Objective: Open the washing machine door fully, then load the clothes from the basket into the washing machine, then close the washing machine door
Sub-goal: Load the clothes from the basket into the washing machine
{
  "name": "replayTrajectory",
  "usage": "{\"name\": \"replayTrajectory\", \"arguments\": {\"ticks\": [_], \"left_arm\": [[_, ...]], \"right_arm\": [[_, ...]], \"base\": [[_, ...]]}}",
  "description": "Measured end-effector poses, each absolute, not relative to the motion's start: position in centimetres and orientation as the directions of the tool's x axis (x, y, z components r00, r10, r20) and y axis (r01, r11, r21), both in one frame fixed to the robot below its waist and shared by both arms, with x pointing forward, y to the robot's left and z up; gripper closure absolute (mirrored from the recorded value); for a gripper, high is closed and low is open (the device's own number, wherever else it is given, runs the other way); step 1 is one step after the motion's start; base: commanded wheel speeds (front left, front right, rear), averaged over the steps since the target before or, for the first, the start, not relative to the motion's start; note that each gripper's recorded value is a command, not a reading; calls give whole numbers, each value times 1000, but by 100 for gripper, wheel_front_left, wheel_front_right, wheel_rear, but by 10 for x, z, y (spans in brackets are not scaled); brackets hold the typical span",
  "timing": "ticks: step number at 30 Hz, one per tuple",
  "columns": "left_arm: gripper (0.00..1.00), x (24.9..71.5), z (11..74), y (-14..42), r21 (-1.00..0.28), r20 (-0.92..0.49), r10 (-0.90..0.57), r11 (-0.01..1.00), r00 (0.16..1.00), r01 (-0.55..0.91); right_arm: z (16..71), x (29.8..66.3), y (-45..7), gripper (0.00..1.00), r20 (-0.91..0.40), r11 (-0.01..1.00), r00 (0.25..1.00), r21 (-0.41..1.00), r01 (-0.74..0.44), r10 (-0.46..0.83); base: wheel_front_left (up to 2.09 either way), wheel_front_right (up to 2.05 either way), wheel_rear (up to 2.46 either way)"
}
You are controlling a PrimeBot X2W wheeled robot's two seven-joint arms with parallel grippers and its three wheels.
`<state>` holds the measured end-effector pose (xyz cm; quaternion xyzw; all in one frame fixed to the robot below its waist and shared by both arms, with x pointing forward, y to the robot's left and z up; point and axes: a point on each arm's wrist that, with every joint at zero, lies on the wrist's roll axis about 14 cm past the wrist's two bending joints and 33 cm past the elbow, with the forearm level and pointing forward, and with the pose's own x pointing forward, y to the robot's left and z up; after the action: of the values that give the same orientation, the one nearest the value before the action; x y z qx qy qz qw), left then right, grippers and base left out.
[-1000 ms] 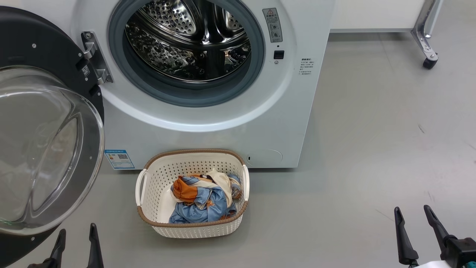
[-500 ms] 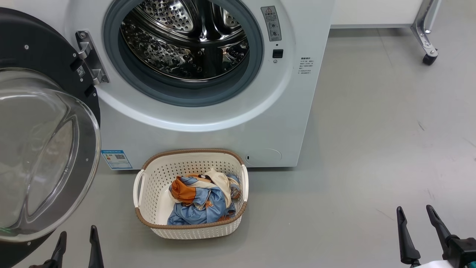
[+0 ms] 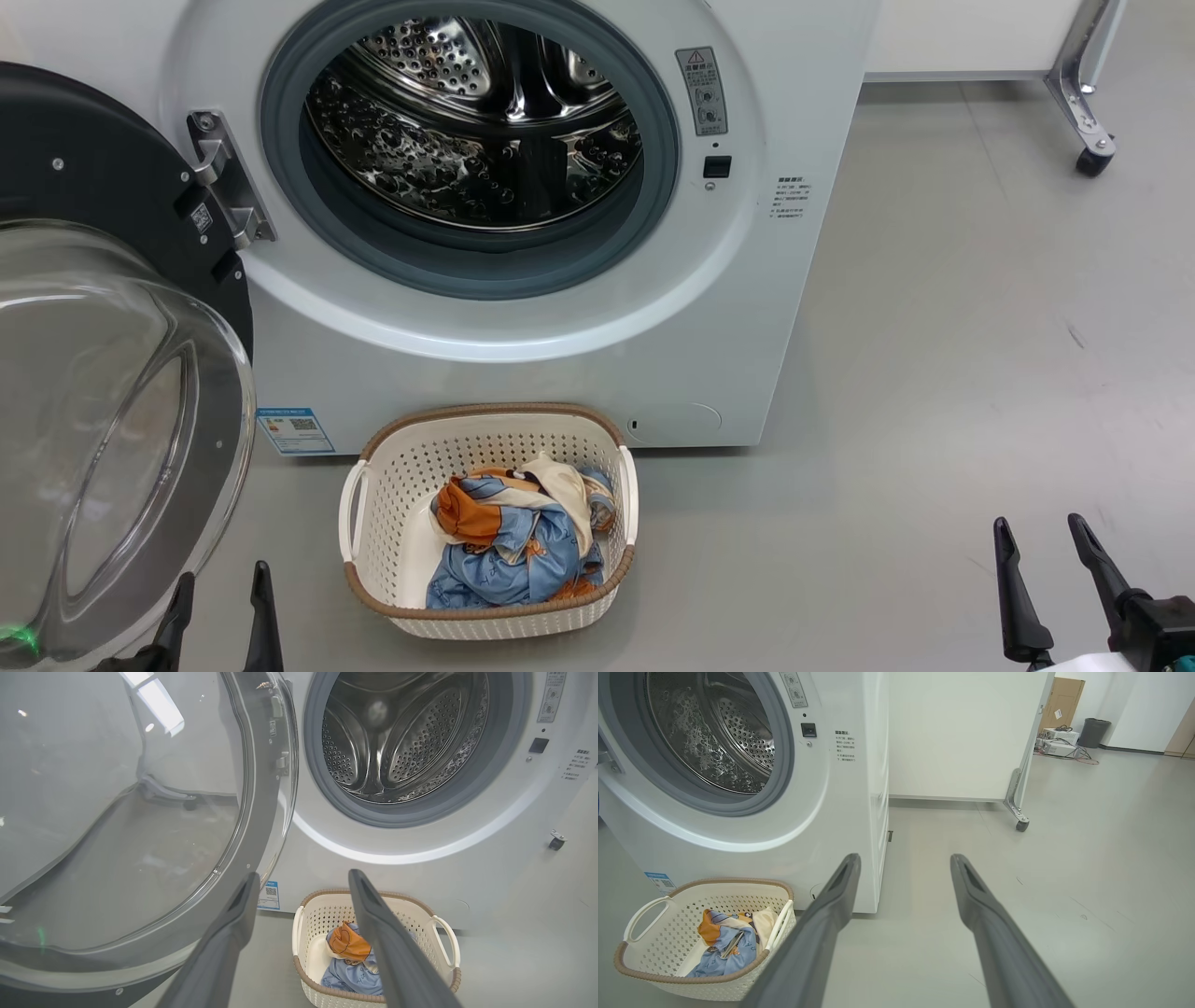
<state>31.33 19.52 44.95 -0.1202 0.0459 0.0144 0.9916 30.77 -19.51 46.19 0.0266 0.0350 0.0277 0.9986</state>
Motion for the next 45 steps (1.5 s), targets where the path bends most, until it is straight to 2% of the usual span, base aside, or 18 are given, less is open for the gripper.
{"name": "replayTrajectory", "arguments": {"ticks": [16, 45], "left_arm": [[0, 314, 448, 181, -247, -101, -25, 969, 995, -1], [0, 319, 445, 158, -256, -108, -98, 964, 989, 68]], "right_arm": [[459, 309, -194, 0, -77, 997, 995, 60, -54, 59], [457, 304, -189, 0, -82, 995, 996, 89, -39, 46]], "base": [[52, -55, 4], [2, -2, 0]]}}
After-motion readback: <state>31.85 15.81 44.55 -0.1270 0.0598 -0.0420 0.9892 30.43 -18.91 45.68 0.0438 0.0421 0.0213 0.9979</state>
